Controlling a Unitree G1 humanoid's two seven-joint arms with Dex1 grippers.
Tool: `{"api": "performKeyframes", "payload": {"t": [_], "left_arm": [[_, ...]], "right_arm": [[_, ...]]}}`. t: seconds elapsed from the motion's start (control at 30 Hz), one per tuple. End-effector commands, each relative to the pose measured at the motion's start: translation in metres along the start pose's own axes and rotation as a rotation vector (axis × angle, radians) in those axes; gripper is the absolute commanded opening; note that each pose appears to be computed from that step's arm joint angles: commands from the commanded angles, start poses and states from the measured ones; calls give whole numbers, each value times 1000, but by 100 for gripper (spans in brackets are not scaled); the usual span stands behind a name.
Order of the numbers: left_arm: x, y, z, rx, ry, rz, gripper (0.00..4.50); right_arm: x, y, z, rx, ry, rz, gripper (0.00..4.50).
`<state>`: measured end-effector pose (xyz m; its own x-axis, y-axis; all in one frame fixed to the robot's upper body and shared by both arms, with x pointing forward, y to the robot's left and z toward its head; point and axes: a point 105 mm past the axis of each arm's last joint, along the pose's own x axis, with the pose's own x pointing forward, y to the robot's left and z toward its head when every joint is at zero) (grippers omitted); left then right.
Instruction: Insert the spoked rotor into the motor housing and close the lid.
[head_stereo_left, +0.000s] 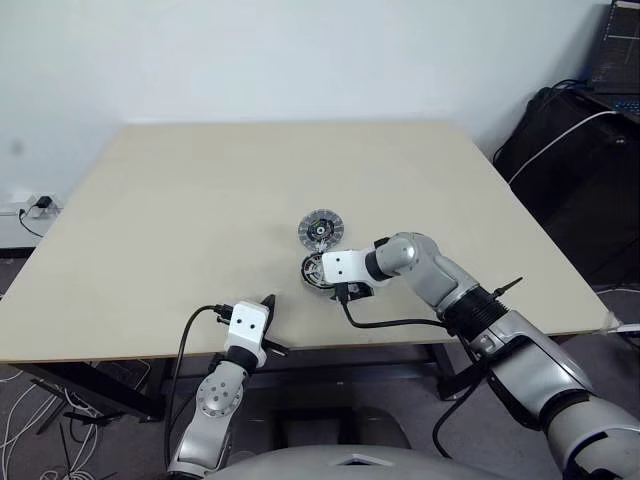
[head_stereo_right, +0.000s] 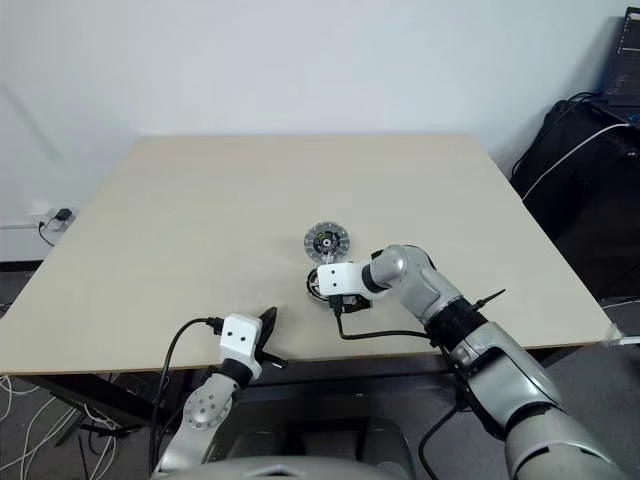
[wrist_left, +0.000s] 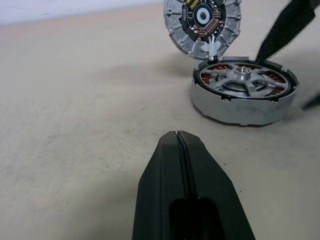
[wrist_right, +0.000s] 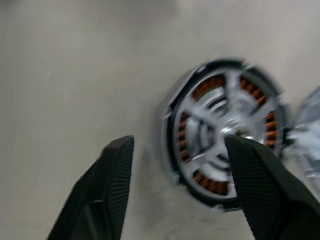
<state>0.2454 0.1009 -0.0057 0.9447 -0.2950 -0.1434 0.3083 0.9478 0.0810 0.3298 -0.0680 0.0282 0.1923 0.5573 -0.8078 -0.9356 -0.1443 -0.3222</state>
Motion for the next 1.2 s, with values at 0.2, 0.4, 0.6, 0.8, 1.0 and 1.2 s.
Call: {"api": "performKeyframes", "payload": {"t": [0.2,0.4,0.6,0.8,1.0,1.2], "left_arm": [[1,-1,12,-10,-49,19,0],[1,-2,11,-20,-49,28,0],[0,-1,10,-24,-49,38,0],[-1,1,10,-25,-50,46,0],[0,3,10,-21,-51,49,0],[1,3,11,-17,-52,49,0]], "right_arm": [[-2,-6,2,-53,27,48,291],[3,-5,2,-52,42,63,291],[7,-12,3,-38,46,26,274],[8,-15,1,-24,47,7,98],[10,-16,-1,-2,45,-11,11],[7,-17,-3,94,12,-48,11]]}}
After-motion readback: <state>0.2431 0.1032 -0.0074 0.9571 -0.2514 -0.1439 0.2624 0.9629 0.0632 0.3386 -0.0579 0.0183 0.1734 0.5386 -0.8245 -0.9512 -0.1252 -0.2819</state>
